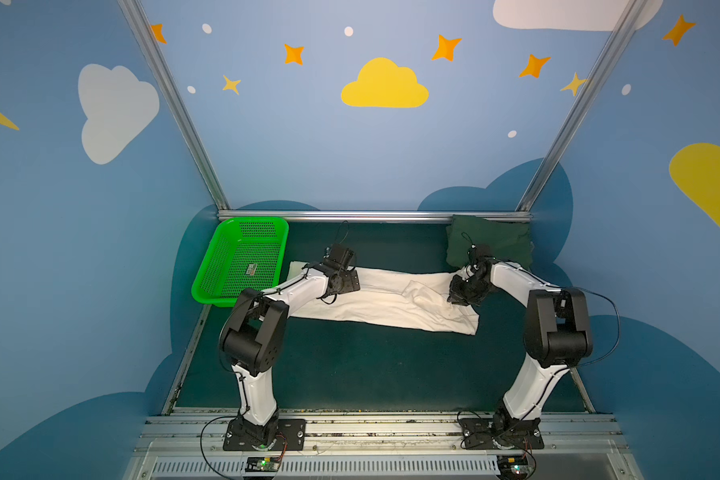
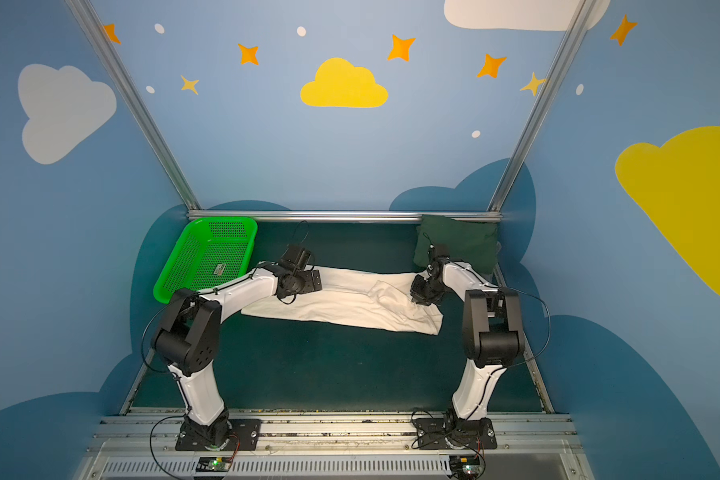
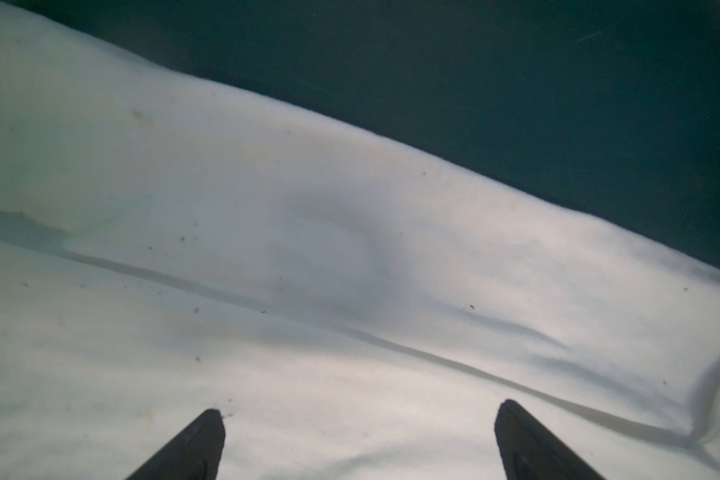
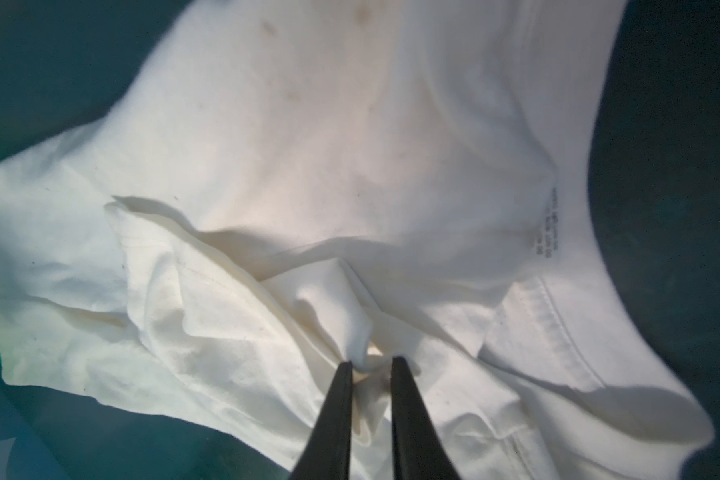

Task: Fold and stack the t-shirts

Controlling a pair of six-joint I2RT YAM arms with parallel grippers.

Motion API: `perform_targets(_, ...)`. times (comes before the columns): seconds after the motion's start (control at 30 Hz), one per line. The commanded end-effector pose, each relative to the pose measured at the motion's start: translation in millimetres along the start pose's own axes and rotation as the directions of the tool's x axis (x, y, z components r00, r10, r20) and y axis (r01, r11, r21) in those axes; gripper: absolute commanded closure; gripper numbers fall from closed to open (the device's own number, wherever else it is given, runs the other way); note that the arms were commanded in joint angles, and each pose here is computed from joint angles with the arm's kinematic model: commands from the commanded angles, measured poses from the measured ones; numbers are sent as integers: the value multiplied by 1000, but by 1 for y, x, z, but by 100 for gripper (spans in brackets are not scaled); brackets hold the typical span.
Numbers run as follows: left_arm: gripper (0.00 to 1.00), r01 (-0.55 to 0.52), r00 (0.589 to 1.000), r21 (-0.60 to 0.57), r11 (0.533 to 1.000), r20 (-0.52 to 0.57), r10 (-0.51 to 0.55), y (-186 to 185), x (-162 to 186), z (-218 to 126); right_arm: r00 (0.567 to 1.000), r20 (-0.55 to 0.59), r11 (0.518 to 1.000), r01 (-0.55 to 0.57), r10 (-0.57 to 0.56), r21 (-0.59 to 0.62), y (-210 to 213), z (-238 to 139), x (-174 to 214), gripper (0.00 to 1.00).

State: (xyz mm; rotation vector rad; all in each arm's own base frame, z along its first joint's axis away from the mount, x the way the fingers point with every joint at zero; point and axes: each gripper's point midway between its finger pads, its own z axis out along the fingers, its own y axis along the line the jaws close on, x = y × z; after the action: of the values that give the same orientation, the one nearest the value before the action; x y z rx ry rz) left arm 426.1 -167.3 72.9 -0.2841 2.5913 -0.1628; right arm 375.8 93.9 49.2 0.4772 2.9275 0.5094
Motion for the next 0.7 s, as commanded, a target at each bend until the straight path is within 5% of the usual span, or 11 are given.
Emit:
perform_targets(0.0,0,-12,1000,-20,1000,-8,12,3,3,3,999,-29,1000,-23,23,13,-4,8,5,97)
perform_targets(0.67,0,0,1000,-67,998,16,1,18,-3,2,996,91,1000,-3,4,-9,29,-23,-44,100)
